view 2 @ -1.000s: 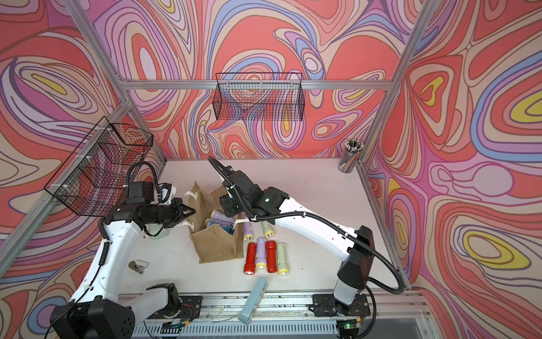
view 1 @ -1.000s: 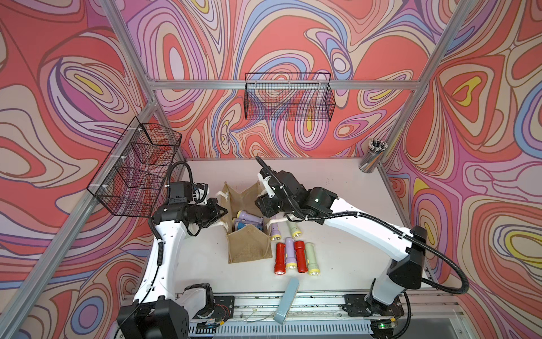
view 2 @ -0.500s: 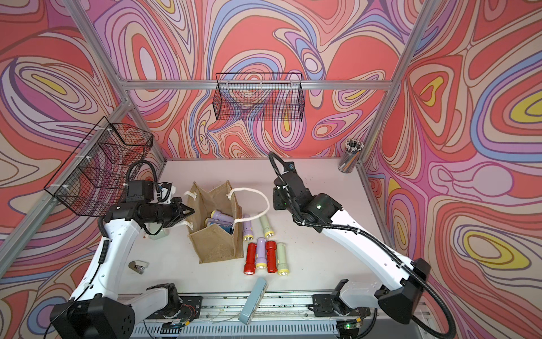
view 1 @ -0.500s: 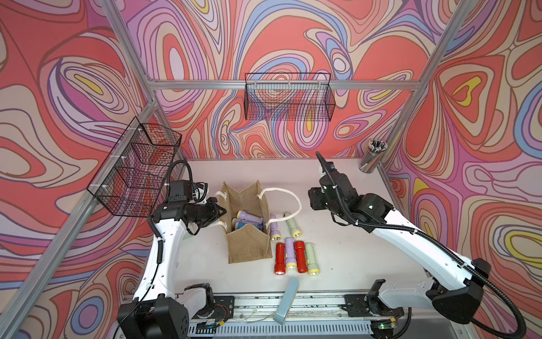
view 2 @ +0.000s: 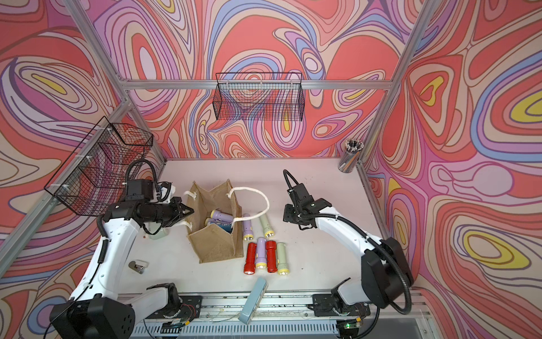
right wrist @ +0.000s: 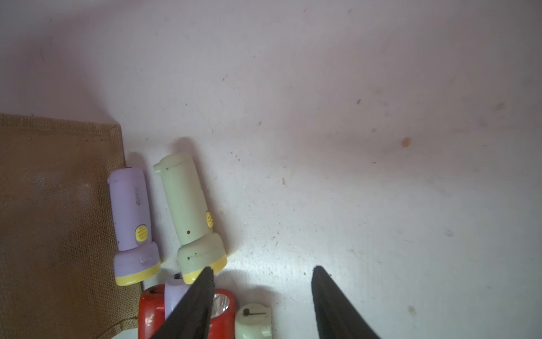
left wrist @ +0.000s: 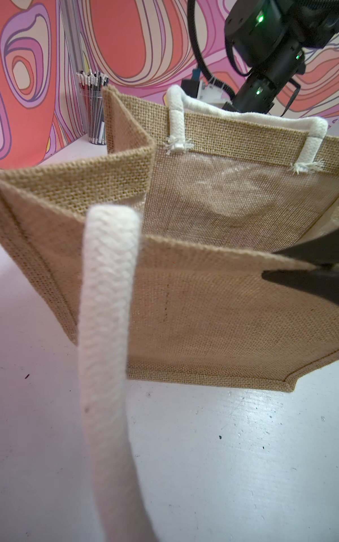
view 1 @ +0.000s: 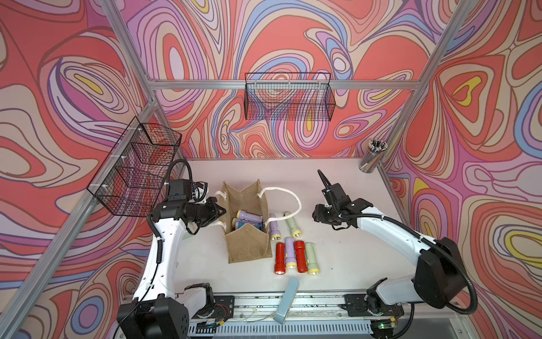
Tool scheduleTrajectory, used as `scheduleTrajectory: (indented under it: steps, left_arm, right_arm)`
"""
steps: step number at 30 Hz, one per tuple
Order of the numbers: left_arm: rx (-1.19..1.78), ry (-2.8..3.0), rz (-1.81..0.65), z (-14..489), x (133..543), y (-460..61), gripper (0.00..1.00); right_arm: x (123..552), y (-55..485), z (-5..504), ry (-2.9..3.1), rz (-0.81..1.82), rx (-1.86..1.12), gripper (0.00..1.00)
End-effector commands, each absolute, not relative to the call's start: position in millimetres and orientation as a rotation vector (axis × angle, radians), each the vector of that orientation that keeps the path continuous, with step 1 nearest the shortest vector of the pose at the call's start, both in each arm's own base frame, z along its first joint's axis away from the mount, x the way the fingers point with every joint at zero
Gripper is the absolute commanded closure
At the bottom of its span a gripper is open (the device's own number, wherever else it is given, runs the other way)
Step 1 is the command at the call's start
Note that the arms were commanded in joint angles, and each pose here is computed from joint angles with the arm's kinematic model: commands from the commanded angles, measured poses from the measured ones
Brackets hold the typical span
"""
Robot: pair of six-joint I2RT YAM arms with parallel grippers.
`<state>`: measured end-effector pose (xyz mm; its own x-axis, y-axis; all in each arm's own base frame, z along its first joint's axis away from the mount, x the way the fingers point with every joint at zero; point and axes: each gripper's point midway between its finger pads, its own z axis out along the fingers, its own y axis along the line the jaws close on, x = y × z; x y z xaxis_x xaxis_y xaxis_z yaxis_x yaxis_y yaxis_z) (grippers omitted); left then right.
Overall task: Put the flashlights into the tote bags
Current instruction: Pick up the flashlight from the center of the board.
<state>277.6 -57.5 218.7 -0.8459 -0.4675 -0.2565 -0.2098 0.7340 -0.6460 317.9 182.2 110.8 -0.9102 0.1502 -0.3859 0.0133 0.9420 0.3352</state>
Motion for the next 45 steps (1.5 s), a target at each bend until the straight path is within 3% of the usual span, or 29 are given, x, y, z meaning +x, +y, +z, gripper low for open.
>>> scheduleTrajectory:
  steps: [1,15,45]
  left_arm:
    - [-0.511,2.531,-0.854,224,277,-54,0.98]
    - [-0.506,2.532,-0.866,223,274,-56,0.96]
    - [-0.497,2.546,-0.849,214,268,-55,0.95]
  right_arm:
    - [334,223,114,2.643,0.702,0.038,0.44]
    - [357,262,70,2.763,0.785,-0.060,0.48]
    - [338,266,8,2.939,0.055,-0.415,0.55]
